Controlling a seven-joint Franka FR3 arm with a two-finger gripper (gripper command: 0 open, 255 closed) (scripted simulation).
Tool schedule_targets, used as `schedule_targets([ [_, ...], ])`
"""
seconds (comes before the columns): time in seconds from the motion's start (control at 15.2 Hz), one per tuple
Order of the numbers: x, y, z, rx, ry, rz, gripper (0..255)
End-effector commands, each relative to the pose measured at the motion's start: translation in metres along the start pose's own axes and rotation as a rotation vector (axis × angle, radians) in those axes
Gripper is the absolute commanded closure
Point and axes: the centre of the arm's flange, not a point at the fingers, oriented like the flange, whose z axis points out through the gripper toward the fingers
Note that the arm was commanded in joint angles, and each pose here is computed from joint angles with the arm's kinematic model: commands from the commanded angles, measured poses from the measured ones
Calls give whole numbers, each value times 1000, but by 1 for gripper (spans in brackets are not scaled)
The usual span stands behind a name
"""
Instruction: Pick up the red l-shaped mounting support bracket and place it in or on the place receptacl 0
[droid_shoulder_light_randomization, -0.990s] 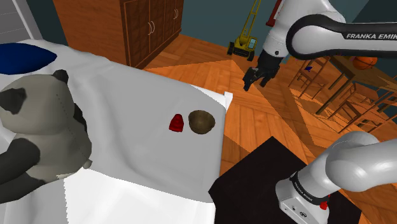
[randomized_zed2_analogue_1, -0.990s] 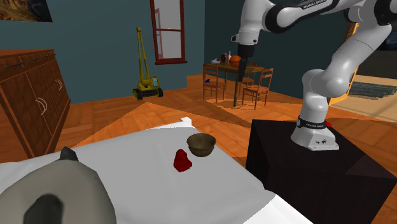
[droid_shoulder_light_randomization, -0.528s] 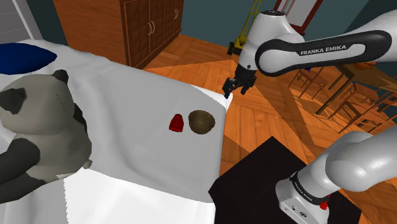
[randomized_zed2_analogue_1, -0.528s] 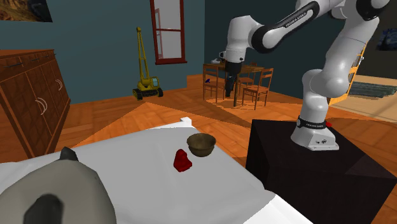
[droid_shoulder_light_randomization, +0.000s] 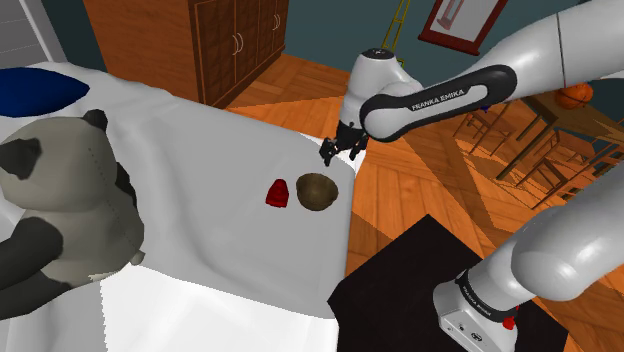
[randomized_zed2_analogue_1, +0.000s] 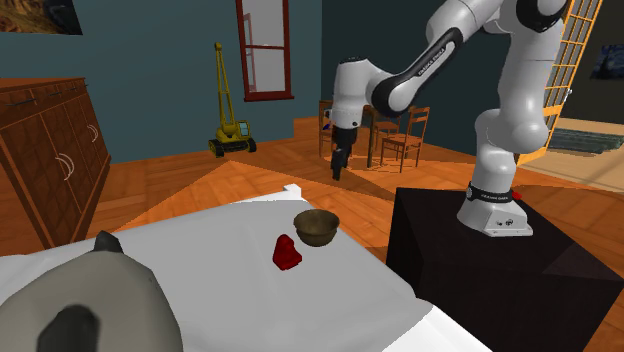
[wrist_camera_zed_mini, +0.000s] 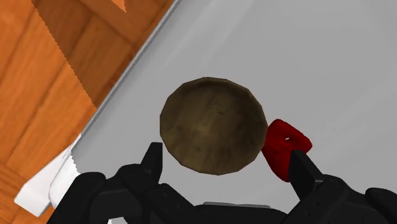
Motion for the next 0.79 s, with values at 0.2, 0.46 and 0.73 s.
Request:
schedule_targets([
  [0.2, 27, -34, 50, -2, 3, 11, 0],
  [0.46, 50, -60, 90, -4, 5, 19, 0],
  [0.73, 73, -85, 130, -6, 7, 27, 0],
])
